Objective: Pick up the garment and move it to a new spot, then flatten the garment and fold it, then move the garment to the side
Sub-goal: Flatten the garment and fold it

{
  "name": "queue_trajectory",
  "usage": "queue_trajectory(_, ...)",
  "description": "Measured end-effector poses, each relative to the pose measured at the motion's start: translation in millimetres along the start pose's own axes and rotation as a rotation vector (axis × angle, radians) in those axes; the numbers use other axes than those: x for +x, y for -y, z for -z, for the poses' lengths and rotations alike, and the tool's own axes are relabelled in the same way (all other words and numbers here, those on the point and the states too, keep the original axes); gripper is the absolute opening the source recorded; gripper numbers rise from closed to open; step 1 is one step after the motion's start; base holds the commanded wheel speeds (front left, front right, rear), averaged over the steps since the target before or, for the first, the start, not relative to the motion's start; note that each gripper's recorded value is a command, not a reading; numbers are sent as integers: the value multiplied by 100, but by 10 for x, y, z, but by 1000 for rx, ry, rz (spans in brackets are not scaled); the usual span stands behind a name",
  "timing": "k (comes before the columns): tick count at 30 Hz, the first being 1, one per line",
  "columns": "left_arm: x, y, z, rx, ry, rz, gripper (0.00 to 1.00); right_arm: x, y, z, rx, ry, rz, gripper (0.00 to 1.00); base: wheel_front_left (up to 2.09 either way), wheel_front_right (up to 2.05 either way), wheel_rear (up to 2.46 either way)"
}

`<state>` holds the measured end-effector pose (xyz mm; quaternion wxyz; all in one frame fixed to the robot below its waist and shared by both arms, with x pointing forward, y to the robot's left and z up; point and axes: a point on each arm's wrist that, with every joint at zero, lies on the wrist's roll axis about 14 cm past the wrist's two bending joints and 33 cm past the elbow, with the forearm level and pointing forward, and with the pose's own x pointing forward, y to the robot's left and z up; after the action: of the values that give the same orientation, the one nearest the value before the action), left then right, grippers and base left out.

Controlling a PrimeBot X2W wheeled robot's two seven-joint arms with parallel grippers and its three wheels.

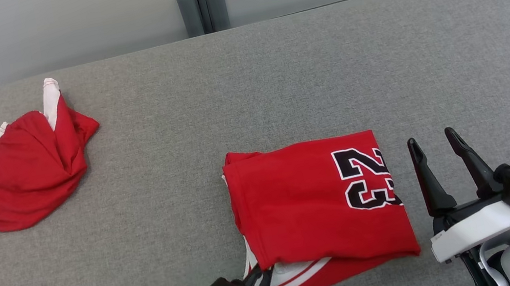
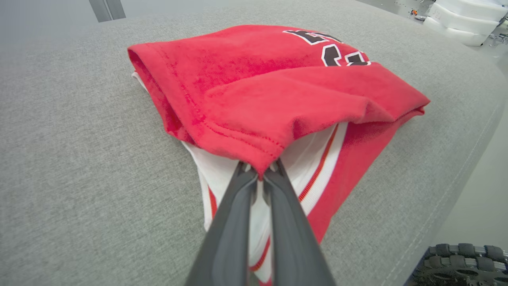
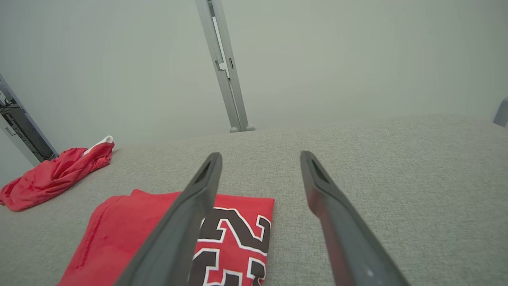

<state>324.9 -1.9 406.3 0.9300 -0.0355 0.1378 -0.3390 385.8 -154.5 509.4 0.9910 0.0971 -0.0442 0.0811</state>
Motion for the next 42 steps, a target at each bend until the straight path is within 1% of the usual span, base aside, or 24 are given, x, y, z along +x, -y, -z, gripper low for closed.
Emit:
queue_trajectory(4,-42,-116,-116,3,41,-43,0,9,-22,1,3,1,-5,100,0,0,0)
queue_trajectory(9,-166,-57,73,-3,-7,-44,0,23,-59,11,8,0,-14,100,0,0,0)
queue_trajectory(10,-187,-31,119,-14,-18,-42,14,23,-62,13,8,-1,-15,100,0,0,0)
queue_trajectory(11,-202,-16,146,-20,-25,-42,53,23,-64,15,9,-2,-15,100,0,0,0)
queue_trajectory(12,-207,-21,145,-23,-24,-45,100,22,-65,17,9,-2,-15,100,0,0,0)
queue_trajectory(19,-284,-224,30,-41,21,-125,100,26,-65,2,6,2,-17,100,0,0,0)
queue_trajectory(26,-510,-703,-273,-41,131,-300,100,21,-107,-58,1,18,-32,100,0,0,0)
queue_trajectory(35,-913,-1371,-823,-10,316,-549,100,-20,-89,-137,-23,36,-34,100,0,0,0)
queue_trajectory(38,-1018,-1498,-891,0,339,-600,100,-54,-57,-158,-30,39,-27,100,0,0,0)
queue_trajectory(42,-1125,-1579,-918,2,355,-644,100,-148,18,-138,-40,29,-6,100,0,0,0)
